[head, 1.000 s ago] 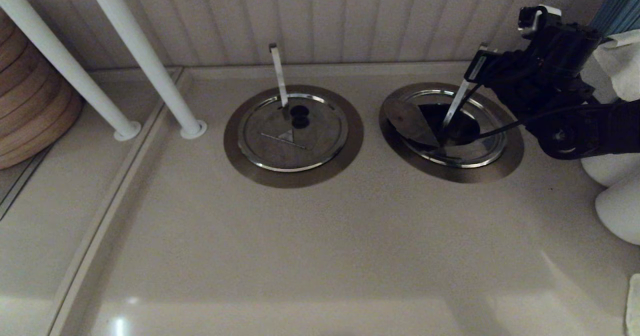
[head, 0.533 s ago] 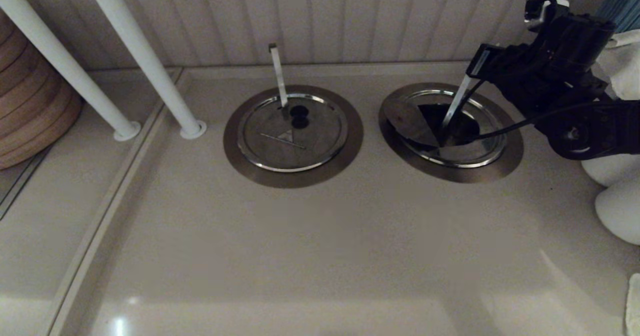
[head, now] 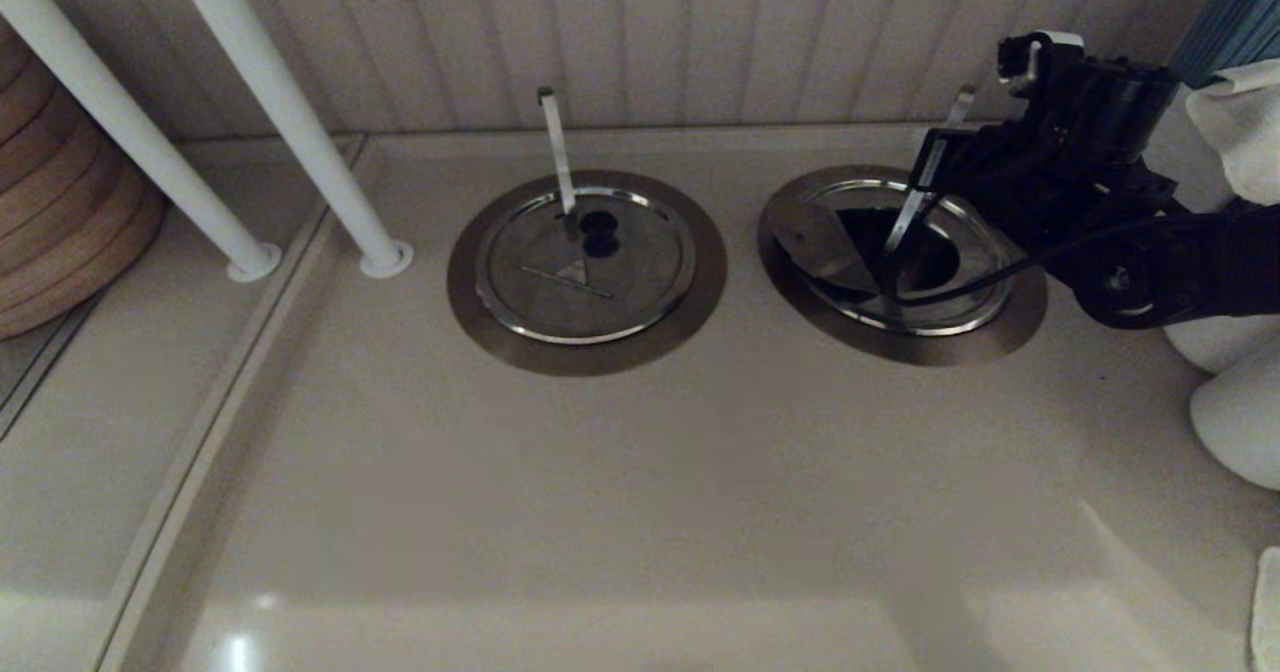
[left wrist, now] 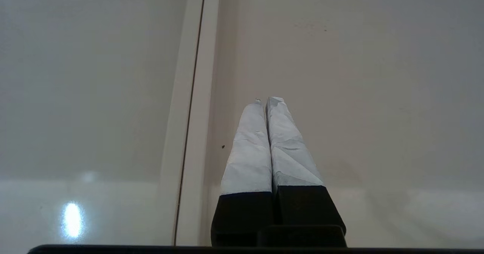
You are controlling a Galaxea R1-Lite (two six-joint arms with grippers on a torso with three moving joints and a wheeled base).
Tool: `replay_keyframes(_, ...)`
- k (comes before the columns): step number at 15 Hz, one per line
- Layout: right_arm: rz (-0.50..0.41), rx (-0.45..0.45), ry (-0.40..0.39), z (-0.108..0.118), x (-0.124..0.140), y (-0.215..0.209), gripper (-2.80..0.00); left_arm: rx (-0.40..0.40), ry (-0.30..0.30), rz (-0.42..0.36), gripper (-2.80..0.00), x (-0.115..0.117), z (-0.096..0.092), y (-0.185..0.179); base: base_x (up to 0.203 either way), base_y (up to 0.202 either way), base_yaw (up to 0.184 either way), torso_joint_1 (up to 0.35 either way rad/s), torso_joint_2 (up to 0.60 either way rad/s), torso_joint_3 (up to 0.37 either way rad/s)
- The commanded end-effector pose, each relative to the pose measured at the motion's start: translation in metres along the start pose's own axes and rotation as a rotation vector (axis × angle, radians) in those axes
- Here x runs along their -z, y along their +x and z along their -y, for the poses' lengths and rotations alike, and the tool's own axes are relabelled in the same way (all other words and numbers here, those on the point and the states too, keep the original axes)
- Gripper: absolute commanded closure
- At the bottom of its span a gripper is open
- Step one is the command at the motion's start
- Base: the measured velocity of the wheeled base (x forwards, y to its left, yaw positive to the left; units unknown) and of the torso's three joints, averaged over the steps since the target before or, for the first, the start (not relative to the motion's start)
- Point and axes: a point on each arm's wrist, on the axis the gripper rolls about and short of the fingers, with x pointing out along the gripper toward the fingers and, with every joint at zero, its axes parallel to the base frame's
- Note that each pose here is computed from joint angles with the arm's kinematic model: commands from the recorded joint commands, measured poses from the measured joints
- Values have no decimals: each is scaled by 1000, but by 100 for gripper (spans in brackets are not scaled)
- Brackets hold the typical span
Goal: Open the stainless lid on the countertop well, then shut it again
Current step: Stir with a spoon
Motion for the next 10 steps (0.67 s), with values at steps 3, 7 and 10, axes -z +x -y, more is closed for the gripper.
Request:
replay_keyframes(3,-25,5,-2,-1,20,13,-280,-1,0,1,0,0,0,0,0,0,0,0,0,0)
replay_keyframes(7,-28,11,5,2,24,17,-280,-1,0,1,0,0,0,0,0,0,0,0,0,0)
replay_keyframes(10,-22,23,7,7,26,23,-280,1,0,1,0,0,0,0,0,0,0,0,0,0)
